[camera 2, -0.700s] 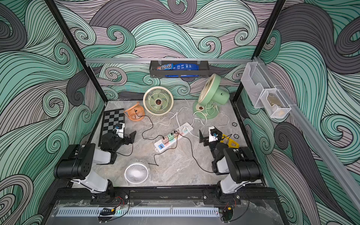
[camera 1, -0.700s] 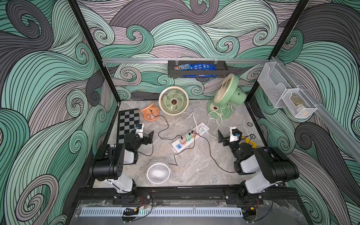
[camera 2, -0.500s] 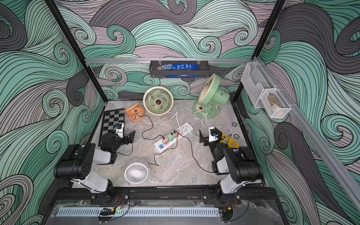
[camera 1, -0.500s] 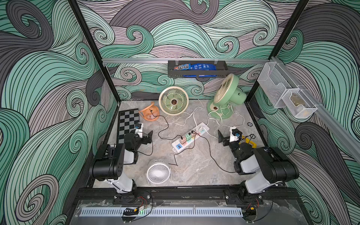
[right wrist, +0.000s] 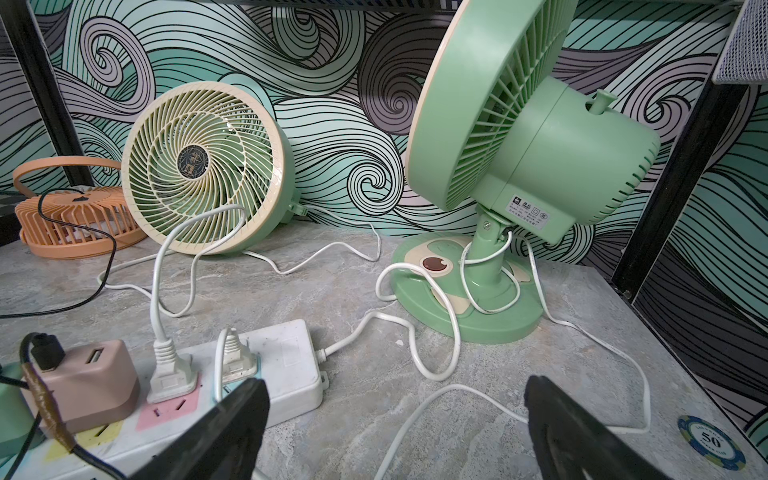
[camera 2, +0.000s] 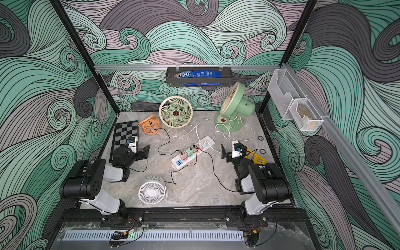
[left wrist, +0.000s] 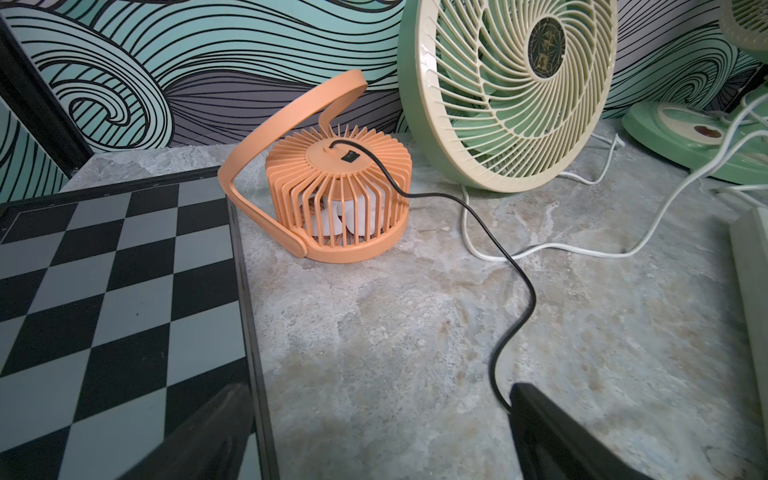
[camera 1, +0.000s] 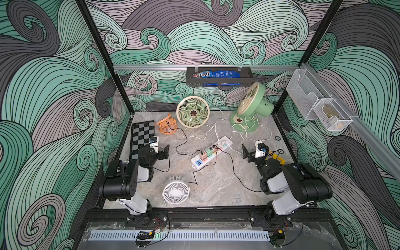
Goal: Unplug the desk fan from the power strip
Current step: Remove the plug from the socket.
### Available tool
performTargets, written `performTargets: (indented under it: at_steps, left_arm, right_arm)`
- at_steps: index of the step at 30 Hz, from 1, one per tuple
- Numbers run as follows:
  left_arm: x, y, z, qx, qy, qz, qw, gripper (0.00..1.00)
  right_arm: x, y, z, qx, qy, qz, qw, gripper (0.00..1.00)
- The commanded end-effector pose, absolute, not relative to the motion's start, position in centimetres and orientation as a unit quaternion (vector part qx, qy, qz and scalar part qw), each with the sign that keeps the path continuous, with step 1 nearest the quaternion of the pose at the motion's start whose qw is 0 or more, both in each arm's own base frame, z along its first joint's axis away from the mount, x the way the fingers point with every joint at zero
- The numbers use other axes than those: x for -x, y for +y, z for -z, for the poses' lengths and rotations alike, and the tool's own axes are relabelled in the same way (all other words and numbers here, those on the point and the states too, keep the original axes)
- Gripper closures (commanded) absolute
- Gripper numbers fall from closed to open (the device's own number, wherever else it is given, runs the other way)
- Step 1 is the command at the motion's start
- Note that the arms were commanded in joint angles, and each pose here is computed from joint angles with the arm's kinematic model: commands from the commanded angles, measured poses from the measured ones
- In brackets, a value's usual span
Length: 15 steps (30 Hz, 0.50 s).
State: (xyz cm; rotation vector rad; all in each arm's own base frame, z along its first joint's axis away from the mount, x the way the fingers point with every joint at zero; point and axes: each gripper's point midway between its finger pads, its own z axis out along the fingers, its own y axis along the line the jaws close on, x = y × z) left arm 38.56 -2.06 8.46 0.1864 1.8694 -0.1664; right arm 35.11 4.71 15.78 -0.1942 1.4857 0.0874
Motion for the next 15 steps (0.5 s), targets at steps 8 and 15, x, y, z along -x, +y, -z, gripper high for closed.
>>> performTargets:
  at_steps: [8,15]
  left_arm:
    - [-38.5,-3.6,-9.8,-0.121,0.782,0.096,0.604,0.01]
    - [-37.4,-3.1,-10.7,-0.109,0.757,0.079,0.639,0.01]
  right_arm:
    - [-34.9,5.0,-16.8,0.096,0.66,-0.042,0.744,0.01]
    - [-33.7,5.3,-17.2,0.104,0.646,-0.045,0.755,0.01]
